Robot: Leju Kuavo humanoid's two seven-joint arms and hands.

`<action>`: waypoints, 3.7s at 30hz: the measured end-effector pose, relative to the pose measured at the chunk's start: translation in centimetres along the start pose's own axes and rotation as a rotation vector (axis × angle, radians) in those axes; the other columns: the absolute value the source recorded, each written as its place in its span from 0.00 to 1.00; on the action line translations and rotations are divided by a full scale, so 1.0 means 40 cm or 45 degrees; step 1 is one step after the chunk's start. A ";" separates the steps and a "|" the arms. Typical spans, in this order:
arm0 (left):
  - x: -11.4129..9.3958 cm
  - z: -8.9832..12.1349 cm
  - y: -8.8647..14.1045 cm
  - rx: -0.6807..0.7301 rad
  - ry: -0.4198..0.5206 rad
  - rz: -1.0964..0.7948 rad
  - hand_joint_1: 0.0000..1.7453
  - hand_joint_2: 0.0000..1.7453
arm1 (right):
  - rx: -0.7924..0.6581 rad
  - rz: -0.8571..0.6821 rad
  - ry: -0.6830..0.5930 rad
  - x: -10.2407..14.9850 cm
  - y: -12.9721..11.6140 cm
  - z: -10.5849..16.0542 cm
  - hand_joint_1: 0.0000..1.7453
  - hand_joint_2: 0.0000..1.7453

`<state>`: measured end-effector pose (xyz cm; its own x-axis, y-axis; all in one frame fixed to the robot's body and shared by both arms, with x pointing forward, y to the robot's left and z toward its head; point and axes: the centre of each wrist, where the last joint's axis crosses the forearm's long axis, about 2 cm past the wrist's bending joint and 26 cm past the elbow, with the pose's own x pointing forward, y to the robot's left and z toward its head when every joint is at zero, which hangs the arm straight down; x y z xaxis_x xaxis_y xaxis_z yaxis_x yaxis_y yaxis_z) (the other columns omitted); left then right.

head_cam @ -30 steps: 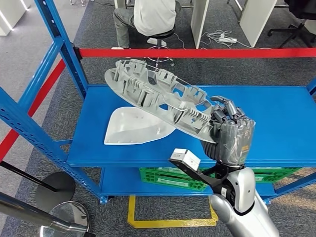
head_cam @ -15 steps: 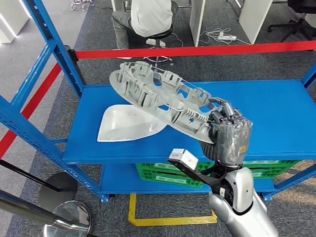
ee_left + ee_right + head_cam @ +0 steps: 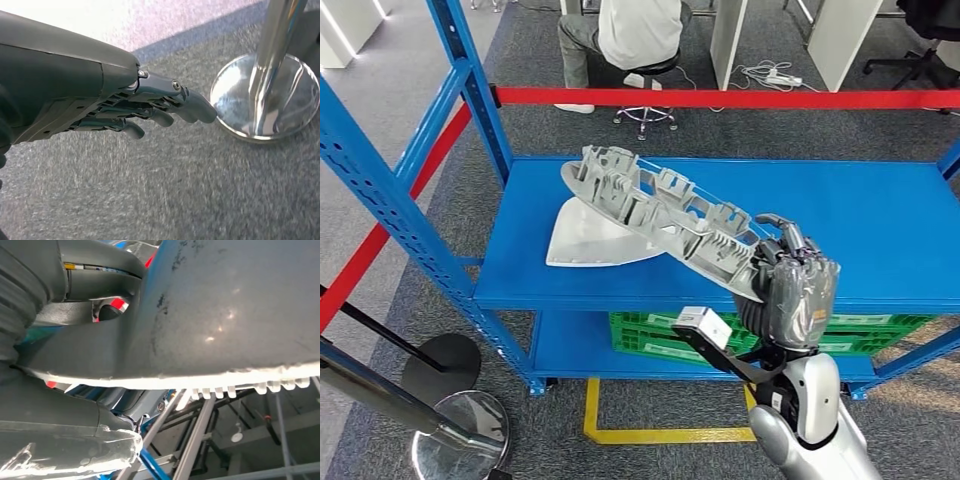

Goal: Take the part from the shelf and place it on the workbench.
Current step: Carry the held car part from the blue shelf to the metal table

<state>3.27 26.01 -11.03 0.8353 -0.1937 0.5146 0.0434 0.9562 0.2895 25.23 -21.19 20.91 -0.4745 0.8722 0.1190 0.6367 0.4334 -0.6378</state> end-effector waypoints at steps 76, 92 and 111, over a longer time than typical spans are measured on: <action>-0.013 0.006 0.001 0.035 0.037 0.051 0.00 1.00 | -0.380 0.046 0.226 -0.064 -0.206 0.139 1.00 1.00; -0.012 0.004 0.007 0.040 0.037 0.040 0.00 1.00 | -0.385 0.038 0.239 -0.064 -0.212 0.150 1.00 1.00; -0.015 0.007 0.002 0.052 0.050 0.031 0.00 1.00 | -0.376 0.038 0.245 -0.063 -0.216 0.164 1.00 1.00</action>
<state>2.61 26.16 -11.08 0.8566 -0.1611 0.4901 0.0012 0.9506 0.3103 16.91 -28.62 21.13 -0.3477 0.9000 0.2627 0.8102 0.4295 -0.3989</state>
